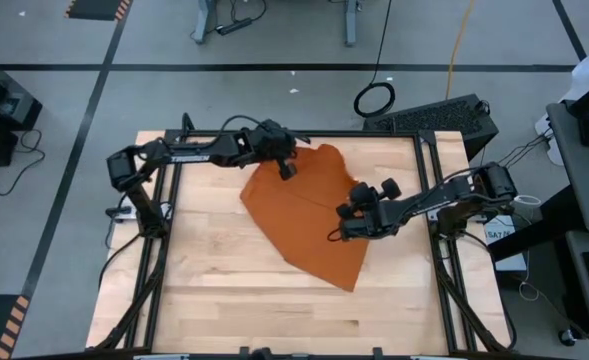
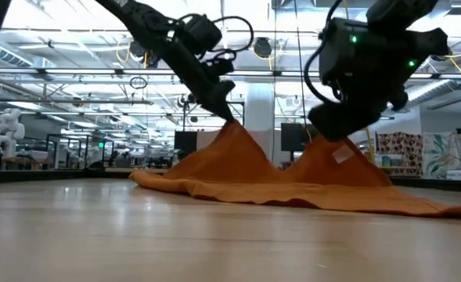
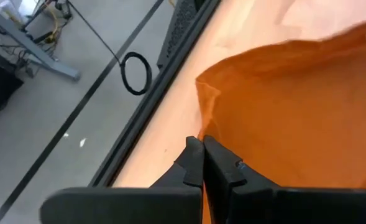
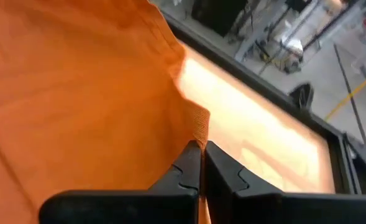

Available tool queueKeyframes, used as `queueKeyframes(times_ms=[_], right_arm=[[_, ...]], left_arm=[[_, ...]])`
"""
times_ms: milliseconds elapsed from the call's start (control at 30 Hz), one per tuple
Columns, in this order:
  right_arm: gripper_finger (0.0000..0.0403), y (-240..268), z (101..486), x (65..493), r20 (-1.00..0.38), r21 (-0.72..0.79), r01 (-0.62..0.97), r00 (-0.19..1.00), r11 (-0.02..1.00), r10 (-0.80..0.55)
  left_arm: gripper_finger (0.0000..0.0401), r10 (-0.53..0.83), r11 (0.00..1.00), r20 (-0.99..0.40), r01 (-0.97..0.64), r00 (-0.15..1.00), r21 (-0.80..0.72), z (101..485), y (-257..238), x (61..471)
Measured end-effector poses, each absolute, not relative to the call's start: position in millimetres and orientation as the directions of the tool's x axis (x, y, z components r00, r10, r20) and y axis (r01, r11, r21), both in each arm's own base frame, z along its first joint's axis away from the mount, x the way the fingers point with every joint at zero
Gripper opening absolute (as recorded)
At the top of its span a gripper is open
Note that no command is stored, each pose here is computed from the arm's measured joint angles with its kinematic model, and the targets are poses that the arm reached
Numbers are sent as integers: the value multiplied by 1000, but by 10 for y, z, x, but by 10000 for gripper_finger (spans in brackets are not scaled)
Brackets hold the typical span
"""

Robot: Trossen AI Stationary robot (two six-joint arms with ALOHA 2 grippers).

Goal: Roll towel into tight, uniform cylinder
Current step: Fold the brown towel

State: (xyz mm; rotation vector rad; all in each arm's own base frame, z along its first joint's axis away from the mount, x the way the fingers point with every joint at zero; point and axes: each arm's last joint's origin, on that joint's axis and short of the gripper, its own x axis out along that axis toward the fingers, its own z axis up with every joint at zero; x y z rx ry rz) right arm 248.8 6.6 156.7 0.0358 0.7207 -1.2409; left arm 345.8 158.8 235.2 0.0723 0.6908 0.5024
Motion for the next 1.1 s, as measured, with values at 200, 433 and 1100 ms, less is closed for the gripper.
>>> queueKeyframes(times_ms=[200, 433, 1100], right_arm=[[2, 4, 1519, 2440, -552, -367, 864, 96, 345, -828], [2, -53, 1518, 2434, -551, -380, 864, 74, 329, -831], [37, -59, 1507, 2444, -592, -330, 886, 74, 325, -802]], left_arm=[[67, 367, 918, -690, -364, 623, 160, 2274, 1531, 3392], [204, 385, 897, -775, -400, 500, 188, 2383, 1393, 3188], [237, 234, 865, -965, -477, 117, 152, 1414, 746, 2525]])
